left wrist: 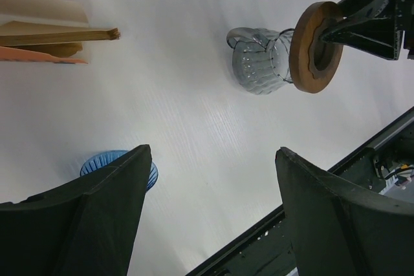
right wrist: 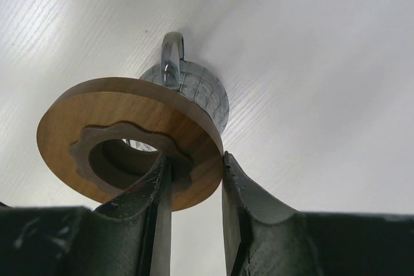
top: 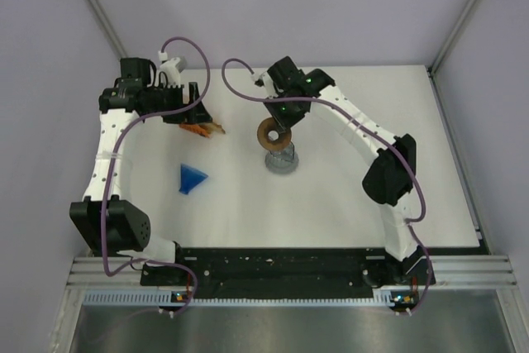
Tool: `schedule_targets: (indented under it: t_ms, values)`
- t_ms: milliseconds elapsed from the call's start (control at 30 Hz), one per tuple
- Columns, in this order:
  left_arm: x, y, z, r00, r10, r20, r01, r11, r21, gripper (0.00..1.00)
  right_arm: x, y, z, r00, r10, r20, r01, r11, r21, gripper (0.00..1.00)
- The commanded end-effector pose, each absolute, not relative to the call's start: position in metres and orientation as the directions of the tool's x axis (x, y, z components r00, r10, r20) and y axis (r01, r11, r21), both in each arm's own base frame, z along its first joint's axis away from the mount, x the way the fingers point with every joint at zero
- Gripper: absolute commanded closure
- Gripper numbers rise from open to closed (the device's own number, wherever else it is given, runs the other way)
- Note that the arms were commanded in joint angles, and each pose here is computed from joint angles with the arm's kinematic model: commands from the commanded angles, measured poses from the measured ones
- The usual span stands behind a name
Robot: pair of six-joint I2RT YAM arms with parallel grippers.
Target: Place the coffee filter in the dripper
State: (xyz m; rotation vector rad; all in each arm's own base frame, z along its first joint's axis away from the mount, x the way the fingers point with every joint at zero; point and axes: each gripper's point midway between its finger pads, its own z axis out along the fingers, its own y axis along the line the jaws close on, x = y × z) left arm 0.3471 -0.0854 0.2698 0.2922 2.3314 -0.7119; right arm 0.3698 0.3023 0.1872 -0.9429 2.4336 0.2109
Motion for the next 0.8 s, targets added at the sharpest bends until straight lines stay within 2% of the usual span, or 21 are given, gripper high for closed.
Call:
schedule_targets:
  t_ms: [0, 167, 567, 767]
  values:
    - [0.347, -0.086, 0.283, -0.701, 0.031, -0.712, 0.419, 0.826, -0.377, 0.18, 0.369, 0.298, 0.179, -0.644, -0.611, -0.460, -0.670, 0.741, -0.045, 1.00]
    - [0.347, -0.083, 0.284, -0.690, 0.037, -0.723, 0.419, 0.835, -0.357, 0.18, 0.367, 0.291, 0.154, -0.667, -0.634, -0.392, -0.667, 0.742, -0.066, 1.00]
    - [0.346, -0.083, 0.286, -0.689, 0.039, -0.724, 0.425, 0.830, -0.360, 0.18, 0.372, 0.289, 0.127, -0.675, -0.656, -0.338, -0.671, 0.736, -0.089, 0.99]
    - [0.346, -0.085, 0.285, -0.691, 0.040, -0.722, 0.429, 0.826, -0.365, 0.18, 0.377, 0.289, 0.132, -0.674, -0.647, -0.356, -0.659, 0.744, -0.106, 0.80]
